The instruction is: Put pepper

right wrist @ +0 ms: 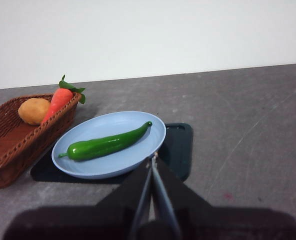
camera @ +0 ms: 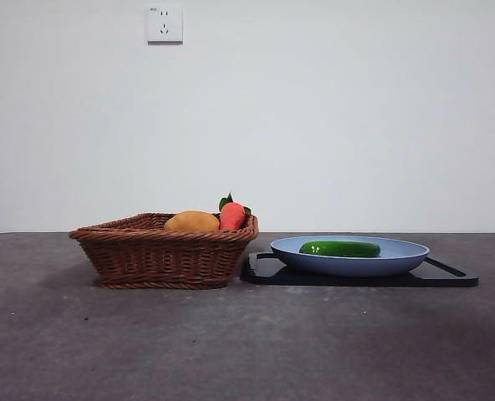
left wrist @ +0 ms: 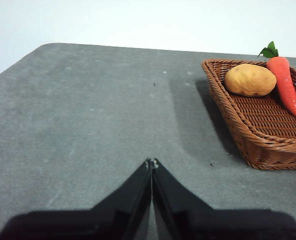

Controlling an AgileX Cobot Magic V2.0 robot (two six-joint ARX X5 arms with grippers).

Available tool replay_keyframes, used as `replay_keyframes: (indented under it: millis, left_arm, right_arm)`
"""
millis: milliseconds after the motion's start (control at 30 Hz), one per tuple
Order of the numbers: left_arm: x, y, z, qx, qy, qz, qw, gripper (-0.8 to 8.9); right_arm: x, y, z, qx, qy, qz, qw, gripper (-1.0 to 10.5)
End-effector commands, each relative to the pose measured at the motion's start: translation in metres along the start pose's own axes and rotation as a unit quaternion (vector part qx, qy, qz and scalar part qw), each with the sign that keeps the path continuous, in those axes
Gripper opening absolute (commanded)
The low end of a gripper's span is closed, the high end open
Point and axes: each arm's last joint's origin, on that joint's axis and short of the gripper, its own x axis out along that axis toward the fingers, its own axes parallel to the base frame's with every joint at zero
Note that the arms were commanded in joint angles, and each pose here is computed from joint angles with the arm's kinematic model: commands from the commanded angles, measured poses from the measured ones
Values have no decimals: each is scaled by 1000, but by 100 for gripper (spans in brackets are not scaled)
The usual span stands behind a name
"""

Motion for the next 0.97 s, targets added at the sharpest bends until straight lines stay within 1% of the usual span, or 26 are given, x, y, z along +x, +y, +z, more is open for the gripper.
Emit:
replay_keyframes:
  millis: [33, 367, 500, 967]
  left_arm:
    - [1, 0, -3, -3, 1, -2, 1000, 8]
    - [1, 0, -3, -3, 1, -2, 1000, 8]
    - [1, 0, -3, -3, 1, -2, 1000, 8]
    - [1, 0, -3, -3, 1, -2, 1000, 8]
  right_arm:
    - [0, 0, -4, 8, -1, -1, 1000, 11]
    - [1, -2, -18, 11, 49, -6, 999, 11]
    - [1, -2, -17, 30, 47, -7, 998, 11]
    - [1, -2, -16, 29, 41, -6, 999, 11]
